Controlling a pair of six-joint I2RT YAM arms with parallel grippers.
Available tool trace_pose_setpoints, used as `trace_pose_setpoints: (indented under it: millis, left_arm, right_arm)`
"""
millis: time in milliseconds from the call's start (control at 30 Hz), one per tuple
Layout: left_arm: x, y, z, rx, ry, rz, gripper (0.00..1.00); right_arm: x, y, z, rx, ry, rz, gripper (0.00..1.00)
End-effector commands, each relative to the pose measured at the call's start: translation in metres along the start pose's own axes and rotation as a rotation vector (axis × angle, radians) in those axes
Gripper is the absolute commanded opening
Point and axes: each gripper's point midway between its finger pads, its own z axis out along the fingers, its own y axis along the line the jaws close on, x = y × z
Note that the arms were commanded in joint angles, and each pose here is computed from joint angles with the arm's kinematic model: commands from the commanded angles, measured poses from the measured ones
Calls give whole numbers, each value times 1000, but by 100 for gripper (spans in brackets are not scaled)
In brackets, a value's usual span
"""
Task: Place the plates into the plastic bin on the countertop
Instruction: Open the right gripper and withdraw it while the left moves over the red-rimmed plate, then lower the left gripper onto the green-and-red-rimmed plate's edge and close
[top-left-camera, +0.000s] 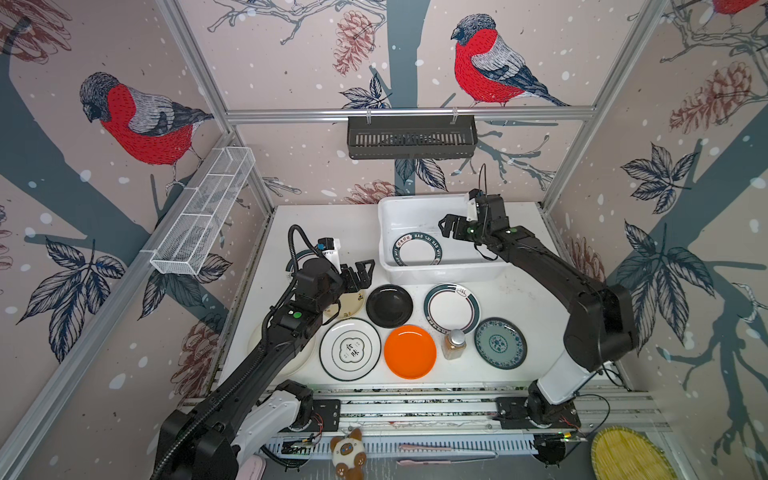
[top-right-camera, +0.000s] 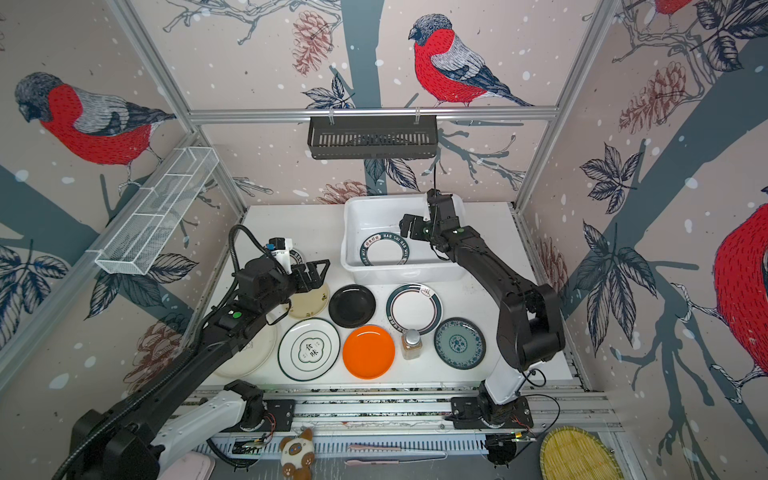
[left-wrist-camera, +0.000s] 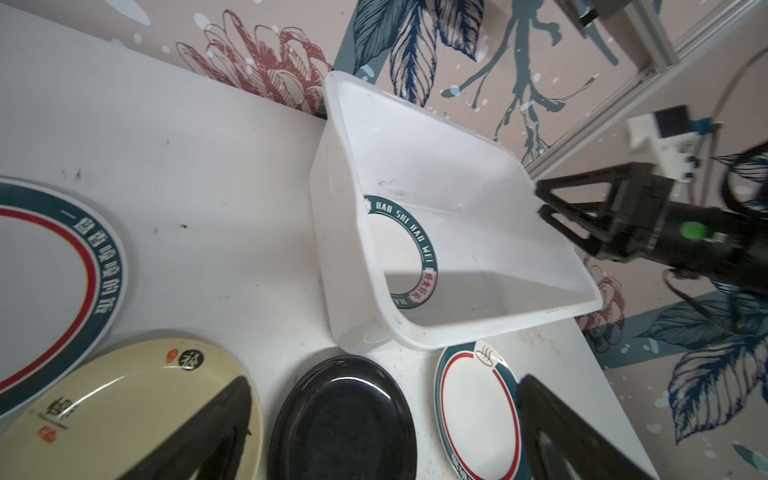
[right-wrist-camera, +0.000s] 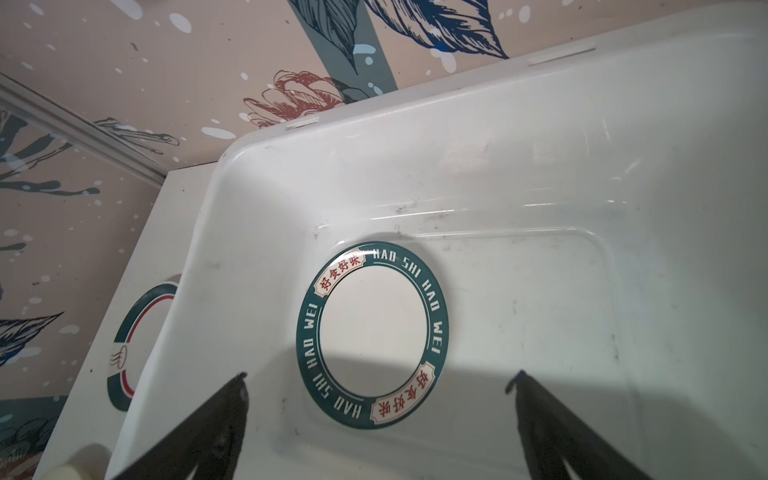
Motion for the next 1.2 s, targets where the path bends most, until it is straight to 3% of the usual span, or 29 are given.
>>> trace_pose_setpoints:
  millis: [0,200,333,400,533,800,1167]
  left_arm:
    - [-1,33,5,-174,13,-5,98]
    - [10,79,20,-263,115,-152,98]
    - [4,116,14,-433,85,-161,98]
    - [3,129,16,-430,82,-159,98]
    - [-1,156,17,-372,100,-282,97]
    - [-7,215,-17,-688,70,-258,95]
    - [23,260,-30,-800,65,-293,93]
  right_arm:
    - [0,18,-23,-96,-45,-54,100]
    - [23,57,-70,-335,-56,-99,100]
    - [43,73,-91,-447,-11,-113,100]
    - [51,70,-92,-448,-1,-111,100]
    - [57,68,-100,-454,-9,-122,100]
    - [64,61,-100,-470,32,-115,100]
    - [74,65,-120,-544,-26,-59,99]
